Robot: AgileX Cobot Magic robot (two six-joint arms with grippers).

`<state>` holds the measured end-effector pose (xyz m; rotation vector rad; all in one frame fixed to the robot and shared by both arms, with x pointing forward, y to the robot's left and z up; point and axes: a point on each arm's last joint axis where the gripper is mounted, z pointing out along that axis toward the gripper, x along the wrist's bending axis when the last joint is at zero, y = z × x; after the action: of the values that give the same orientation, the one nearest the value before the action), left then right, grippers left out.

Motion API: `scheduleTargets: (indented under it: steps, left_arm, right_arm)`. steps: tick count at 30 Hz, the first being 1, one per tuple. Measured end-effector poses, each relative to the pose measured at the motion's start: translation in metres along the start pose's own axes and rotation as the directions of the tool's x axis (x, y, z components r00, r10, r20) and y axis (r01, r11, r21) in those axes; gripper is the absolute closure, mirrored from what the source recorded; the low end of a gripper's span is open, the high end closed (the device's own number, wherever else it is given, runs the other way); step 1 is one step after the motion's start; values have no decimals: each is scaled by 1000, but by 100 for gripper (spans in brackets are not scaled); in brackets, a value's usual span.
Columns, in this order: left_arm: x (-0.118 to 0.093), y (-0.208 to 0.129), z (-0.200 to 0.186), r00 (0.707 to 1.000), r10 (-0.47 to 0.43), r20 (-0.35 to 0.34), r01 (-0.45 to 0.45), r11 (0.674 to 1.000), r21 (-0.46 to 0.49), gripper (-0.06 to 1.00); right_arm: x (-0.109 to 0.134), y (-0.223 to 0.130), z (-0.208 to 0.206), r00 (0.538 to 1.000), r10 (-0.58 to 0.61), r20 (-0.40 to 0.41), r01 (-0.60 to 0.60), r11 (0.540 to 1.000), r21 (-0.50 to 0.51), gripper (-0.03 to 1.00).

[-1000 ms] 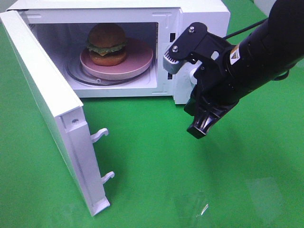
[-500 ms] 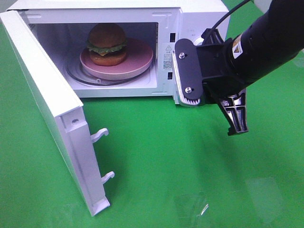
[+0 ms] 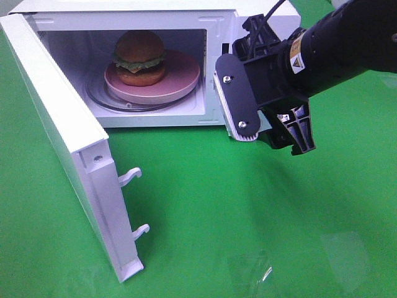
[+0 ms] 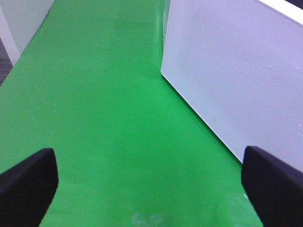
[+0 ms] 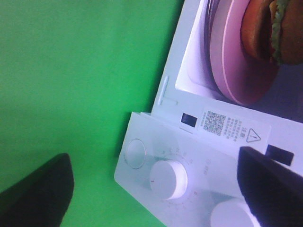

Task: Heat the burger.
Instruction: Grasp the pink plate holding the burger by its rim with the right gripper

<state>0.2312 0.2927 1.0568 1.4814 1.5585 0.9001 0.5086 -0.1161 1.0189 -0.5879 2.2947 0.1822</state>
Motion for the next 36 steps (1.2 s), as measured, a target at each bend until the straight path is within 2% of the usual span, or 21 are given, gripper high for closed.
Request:
scheduleTargets:
  steps: [3, 12, 21, 36]
  left_arm:
    - [0, 0, 0, 1000, 0, 0, 0, 1000, 0, -5]
    - [0, 0, 0, 1000, 0, 0, 0, 1000, 0, -5]
    - [0, 0, 0, 1000, 0, 0, 0, 1000, 0, -5]
    - [0, 0, 0, 1000, 0, 0, 0, 1000, 0, -5]
  right_arm:
    - [-2, 6, 12, 1000, -8, -15, 8, 1000, -6, 6]
    - [-28, 25, 37, 998, -23, 50, 25, 998, -53, 6]
    - [-41, 36, 72, 998, -25, 62, 29, 997, -71, 7]
    - [-57, 49, 133, 995, 51, 82, -43, 994, -96, 9]
